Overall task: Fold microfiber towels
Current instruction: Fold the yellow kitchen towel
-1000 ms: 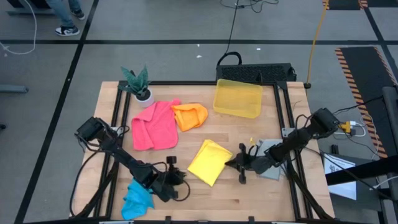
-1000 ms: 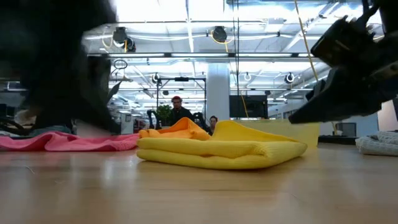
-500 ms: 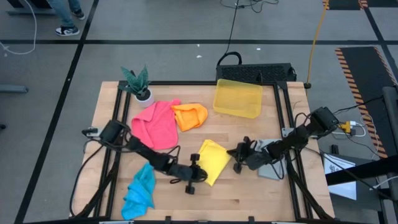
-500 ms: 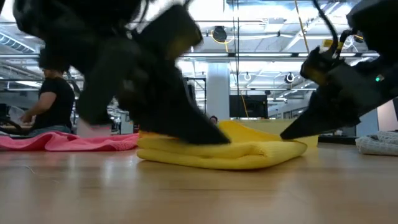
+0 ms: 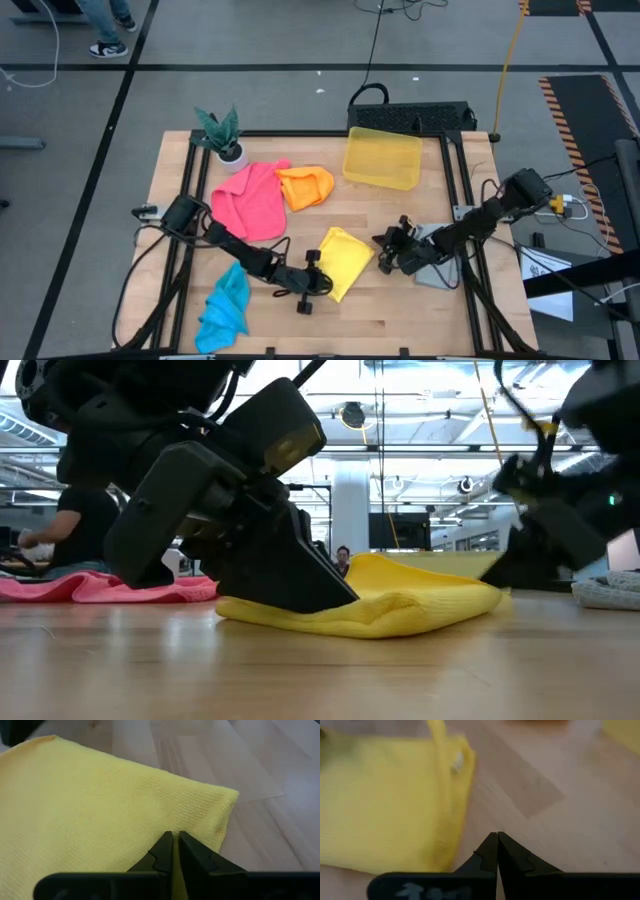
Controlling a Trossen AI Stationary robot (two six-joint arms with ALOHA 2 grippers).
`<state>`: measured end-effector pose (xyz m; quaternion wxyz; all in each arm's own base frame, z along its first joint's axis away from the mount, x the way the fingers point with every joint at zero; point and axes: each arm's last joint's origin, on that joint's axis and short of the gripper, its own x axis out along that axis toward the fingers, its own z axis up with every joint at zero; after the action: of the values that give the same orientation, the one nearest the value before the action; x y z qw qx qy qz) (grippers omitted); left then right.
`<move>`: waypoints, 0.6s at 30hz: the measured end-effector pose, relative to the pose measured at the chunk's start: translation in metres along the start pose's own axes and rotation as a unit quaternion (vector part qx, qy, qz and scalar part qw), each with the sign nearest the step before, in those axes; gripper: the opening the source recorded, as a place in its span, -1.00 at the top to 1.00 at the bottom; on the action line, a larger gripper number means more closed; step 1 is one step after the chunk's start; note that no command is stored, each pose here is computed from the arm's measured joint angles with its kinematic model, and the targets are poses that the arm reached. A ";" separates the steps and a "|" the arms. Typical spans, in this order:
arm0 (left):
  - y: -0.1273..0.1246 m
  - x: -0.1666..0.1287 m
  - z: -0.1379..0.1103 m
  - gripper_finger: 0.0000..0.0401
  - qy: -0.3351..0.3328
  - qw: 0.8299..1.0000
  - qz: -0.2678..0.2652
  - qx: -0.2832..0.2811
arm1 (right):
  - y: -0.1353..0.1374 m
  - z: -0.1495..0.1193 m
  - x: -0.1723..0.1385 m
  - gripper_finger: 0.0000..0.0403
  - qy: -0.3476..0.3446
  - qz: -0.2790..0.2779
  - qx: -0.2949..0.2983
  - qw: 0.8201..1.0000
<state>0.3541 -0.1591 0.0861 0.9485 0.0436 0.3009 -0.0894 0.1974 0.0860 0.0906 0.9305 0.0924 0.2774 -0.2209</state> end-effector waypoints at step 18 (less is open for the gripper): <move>-0.001 0.000 -0.001 0.82 0.002 1.000 -0.001 -0.007 | 0.011 -0.015 0.009 1.00 0.026 0.050 0.017 0.998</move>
<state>0.3533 -0.1599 0.0853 0.9480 0.0373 0.3035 -0.0881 0.2023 0.0967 0.0738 0.9312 0.1275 0.2924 -0.1763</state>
